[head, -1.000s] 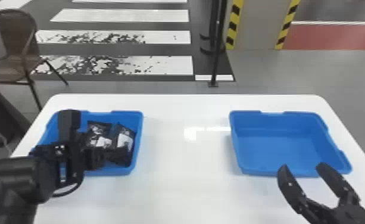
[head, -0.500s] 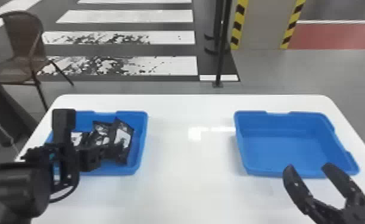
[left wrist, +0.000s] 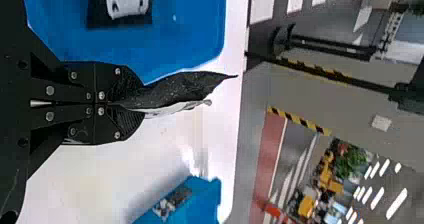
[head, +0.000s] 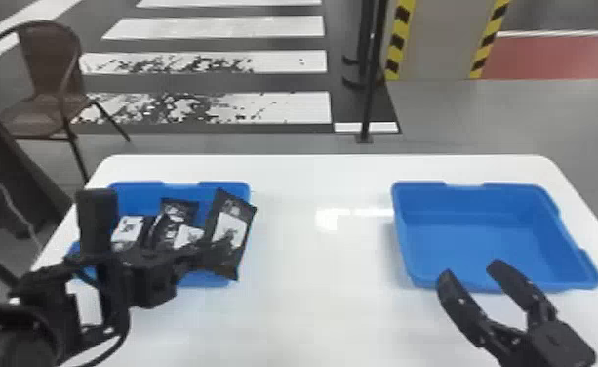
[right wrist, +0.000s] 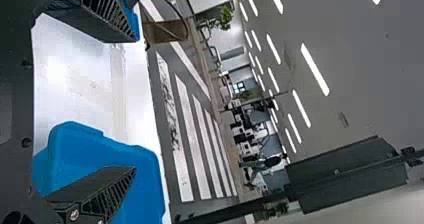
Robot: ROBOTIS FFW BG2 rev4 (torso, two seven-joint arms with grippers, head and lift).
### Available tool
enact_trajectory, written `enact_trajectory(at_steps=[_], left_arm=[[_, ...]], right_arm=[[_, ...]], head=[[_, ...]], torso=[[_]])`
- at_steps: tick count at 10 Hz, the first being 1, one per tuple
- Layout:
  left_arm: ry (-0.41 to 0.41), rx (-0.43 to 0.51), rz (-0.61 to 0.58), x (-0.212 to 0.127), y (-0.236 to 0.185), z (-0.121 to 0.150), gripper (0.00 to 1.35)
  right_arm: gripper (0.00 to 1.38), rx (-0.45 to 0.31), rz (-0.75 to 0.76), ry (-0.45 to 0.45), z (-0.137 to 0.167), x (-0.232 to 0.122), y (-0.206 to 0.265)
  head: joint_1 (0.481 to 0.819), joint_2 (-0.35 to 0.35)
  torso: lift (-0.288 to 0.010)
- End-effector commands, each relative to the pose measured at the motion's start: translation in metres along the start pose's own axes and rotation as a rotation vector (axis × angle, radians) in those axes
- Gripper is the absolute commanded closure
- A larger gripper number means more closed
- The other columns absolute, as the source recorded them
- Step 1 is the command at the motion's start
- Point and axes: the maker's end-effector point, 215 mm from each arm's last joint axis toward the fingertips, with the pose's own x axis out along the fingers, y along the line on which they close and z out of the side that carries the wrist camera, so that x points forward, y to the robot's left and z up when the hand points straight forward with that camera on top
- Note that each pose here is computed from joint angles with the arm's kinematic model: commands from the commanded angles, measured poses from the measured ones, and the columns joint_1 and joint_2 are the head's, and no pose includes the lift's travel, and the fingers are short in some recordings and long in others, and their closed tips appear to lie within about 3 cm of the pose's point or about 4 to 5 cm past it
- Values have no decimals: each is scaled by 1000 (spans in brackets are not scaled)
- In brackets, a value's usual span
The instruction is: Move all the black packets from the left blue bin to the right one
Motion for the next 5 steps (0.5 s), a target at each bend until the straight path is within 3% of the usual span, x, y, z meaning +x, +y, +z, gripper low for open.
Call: enact_trajectory(at_steps=[1, 5], left_arm=[[-43, 5, -149, 15, -43, 3, 1170], [-53, -81, -478, 42, -116, -11, 1170]], right_arm=[[105, 63, 36, 3, -5, 12, 10], [101, 171, 139, 57, -18, 36, 35]], head=[[695, 15], [695, -78]], torso=[[-140], [-140]])
